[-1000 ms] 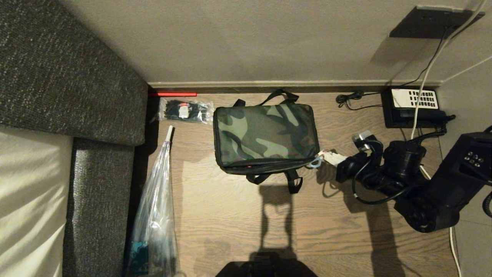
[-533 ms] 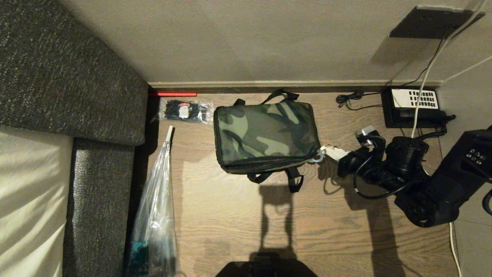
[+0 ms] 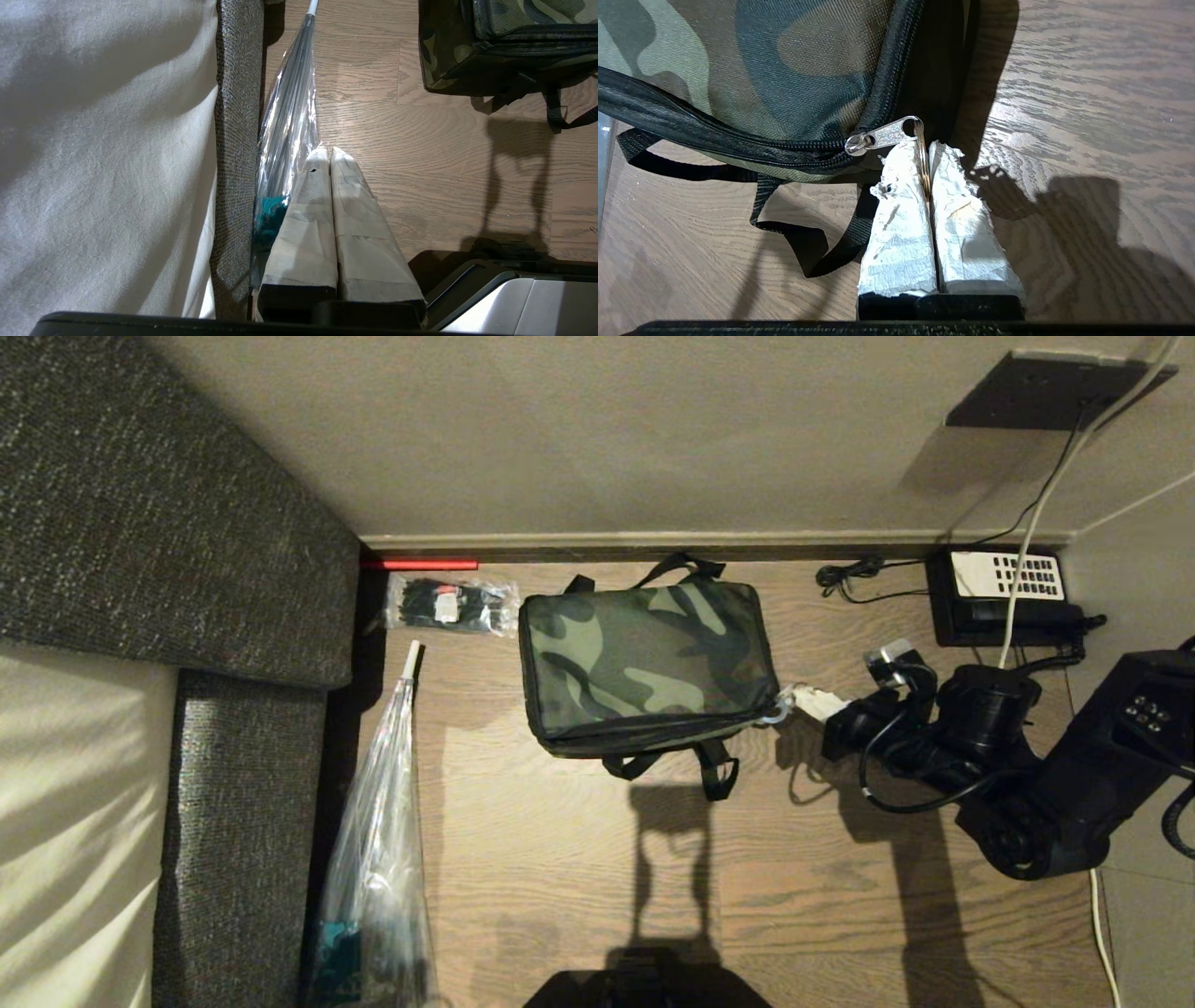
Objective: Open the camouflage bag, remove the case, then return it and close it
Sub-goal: Open the top of the storage box
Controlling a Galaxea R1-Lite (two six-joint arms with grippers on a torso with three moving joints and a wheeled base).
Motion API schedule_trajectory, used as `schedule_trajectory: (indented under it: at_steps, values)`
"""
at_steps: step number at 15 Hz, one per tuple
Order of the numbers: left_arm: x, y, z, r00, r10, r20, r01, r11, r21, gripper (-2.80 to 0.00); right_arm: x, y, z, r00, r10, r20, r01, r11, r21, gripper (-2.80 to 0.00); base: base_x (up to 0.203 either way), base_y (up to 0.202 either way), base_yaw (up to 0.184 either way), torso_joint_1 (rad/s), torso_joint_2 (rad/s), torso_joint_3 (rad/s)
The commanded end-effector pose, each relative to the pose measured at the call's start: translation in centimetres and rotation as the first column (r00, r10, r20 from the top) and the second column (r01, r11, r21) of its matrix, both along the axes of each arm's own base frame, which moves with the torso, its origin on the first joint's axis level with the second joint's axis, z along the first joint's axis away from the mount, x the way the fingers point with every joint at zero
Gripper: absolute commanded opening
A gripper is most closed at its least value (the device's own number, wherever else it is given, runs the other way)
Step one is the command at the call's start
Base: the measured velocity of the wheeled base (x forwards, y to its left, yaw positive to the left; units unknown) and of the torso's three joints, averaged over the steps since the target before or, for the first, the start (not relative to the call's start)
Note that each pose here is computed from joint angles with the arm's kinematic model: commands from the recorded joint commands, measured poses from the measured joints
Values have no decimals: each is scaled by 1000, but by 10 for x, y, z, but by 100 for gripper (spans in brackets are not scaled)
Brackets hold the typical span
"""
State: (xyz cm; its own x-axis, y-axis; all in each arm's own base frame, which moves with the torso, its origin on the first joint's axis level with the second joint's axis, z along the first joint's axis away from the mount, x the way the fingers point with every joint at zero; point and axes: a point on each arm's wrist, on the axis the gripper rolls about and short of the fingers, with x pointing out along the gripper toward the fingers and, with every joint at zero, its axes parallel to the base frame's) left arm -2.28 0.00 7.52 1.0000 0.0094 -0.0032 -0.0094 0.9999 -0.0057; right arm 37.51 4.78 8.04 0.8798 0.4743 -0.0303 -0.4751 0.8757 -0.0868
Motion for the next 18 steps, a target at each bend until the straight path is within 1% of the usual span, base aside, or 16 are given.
schedule_trajectory:
  at_steps: [1,8,11,18]
  values:
    - [0,0,-1,1000,1,0,-1,1000,0,-280,5,1,-1,1000,2,14,-2,1000,1,-280,0,0,0,0,0,0]
    - [0,0,-1,1000,0,0,0,1000,0,-280,16,2,4,998,4,56,-4,1000,5,-280,0,0,0,0,0,0]
    - [0,0,-1,1000,0,0,0,1000,0,-280,27,4,7,996,5,90,-6,1000,9,-280,0,0,0,0,0,0]
    - [0,0,-1,1000,1,0,-1,1000,0,-280,43,7,6,991,9,133,-12,1000,21,-280,0,0,0,0,0,0]
